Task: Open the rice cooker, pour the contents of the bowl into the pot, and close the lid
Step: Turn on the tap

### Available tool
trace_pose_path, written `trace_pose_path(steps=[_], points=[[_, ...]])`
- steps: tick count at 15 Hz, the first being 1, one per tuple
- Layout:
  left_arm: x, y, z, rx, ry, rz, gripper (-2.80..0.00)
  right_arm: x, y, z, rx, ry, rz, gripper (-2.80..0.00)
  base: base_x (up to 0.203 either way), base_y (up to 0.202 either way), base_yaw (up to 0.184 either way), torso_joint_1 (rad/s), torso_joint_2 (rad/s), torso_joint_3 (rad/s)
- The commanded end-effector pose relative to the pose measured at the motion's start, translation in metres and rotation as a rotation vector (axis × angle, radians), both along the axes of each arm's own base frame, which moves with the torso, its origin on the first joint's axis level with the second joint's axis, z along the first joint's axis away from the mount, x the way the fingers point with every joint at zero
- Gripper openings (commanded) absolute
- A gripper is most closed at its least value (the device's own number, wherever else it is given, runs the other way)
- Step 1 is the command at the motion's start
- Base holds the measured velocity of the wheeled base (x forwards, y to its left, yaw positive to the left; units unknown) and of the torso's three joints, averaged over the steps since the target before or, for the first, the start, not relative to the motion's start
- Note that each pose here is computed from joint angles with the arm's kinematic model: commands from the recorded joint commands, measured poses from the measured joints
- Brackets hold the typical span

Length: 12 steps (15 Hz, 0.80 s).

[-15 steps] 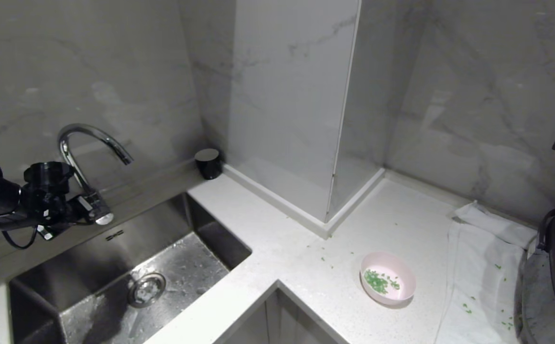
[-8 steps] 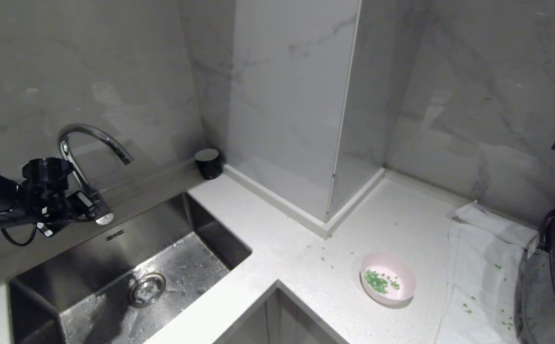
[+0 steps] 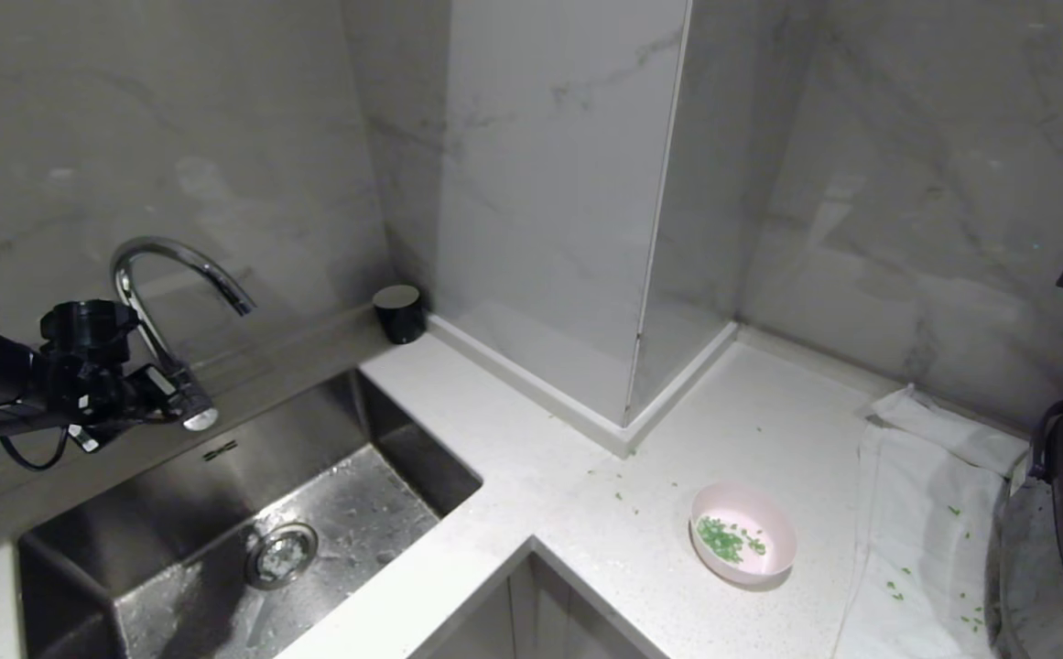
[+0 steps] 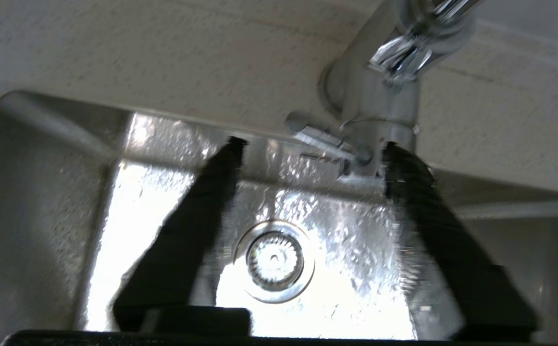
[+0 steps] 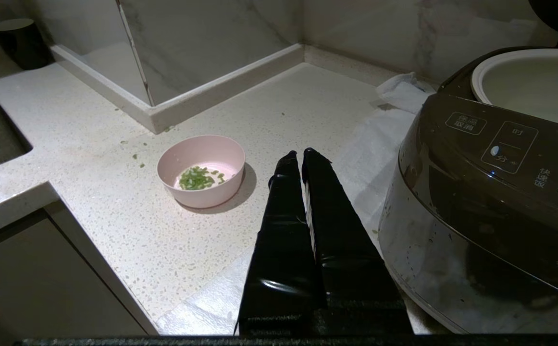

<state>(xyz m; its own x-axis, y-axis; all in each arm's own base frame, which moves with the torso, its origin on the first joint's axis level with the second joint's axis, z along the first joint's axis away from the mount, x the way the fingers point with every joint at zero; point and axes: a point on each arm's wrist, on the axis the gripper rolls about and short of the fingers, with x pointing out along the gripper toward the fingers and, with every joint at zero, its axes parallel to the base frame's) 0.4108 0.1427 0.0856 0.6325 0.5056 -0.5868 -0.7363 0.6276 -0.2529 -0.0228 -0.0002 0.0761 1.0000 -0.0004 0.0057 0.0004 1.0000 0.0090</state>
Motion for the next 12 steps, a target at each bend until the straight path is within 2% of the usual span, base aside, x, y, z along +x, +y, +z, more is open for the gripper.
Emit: trace_pose_path(steps=[1, 9, 10, 12], points=[[0.007, 0.004, -0.005, 0.004, -0.006, 0.013, 0.00, 0.000, 0.000, 0.000, 0.000, 0.001, 0.000, -2.80, 0.000, 0.000, 0.000, 0.000, 0.00, 0.000], [0.015, 0.012, -0.018, 0.009, 0.005, 0.035, 0.00, 0.000, 0.000, 0.000, 0.000, 0.001, 0.000, -2.80, 0.000, 0.000, 0.000, 0.000, 0.00, 0.000], [0.015, 0.011, -0.017, 0.010, 0.003, 0.033, -2.80, 0.000, 0.000, 0.000, 0.000, 0.001, 0.000, -2.80, 0.000, 0.000, 0.000, 0.000, 0.00, 0.000], [0.016, 0.012, -0.019, 0.011, 0.005, 0.035, -2.80, 0.000, 0.000, 0.000, 0.000, 0.001, 0.000, -2.80, 0.000, 0.000, 0.000, 0.000, 0.00, 0.000]])
